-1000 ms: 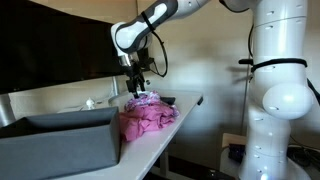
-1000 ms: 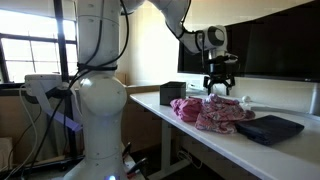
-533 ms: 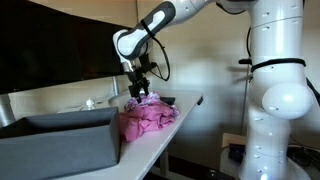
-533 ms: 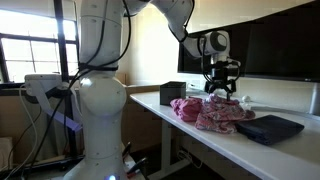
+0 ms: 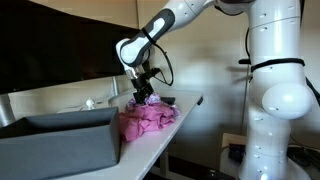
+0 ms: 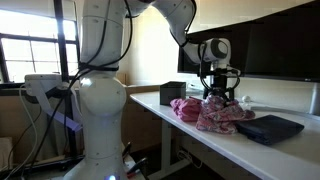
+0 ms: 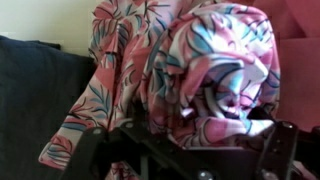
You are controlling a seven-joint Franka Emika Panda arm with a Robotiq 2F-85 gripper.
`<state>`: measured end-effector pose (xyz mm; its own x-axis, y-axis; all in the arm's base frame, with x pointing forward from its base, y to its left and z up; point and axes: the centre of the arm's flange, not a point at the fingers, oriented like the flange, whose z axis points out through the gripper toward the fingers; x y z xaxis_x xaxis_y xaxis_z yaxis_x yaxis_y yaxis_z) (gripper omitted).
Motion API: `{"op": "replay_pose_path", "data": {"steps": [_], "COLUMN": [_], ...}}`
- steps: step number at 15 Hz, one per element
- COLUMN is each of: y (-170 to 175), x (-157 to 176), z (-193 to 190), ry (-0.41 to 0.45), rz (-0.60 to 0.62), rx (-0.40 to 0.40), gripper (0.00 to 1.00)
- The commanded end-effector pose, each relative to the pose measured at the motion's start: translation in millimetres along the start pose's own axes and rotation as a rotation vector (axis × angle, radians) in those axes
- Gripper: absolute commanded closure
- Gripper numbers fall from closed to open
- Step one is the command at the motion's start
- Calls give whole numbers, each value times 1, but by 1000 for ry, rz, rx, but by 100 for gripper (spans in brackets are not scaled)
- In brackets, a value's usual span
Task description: Pick up one cloth and put it in the box
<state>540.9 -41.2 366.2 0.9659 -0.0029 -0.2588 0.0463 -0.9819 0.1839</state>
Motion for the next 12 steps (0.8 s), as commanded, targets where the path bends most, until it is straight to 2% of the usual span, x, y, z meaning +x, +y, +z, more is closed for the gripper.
{"op": "replay_pose_path", "data": {"steps": [1,5,9,12], "y": [-5,-3,1,4], "x": [4,1,5,2], "z": [8,7,-16,-34], "ry": [-45,-70,-70,-69], "rz": [8,7,25,42], "rx": [8,23,21,17], "gripper": [33,60,84,89]}}
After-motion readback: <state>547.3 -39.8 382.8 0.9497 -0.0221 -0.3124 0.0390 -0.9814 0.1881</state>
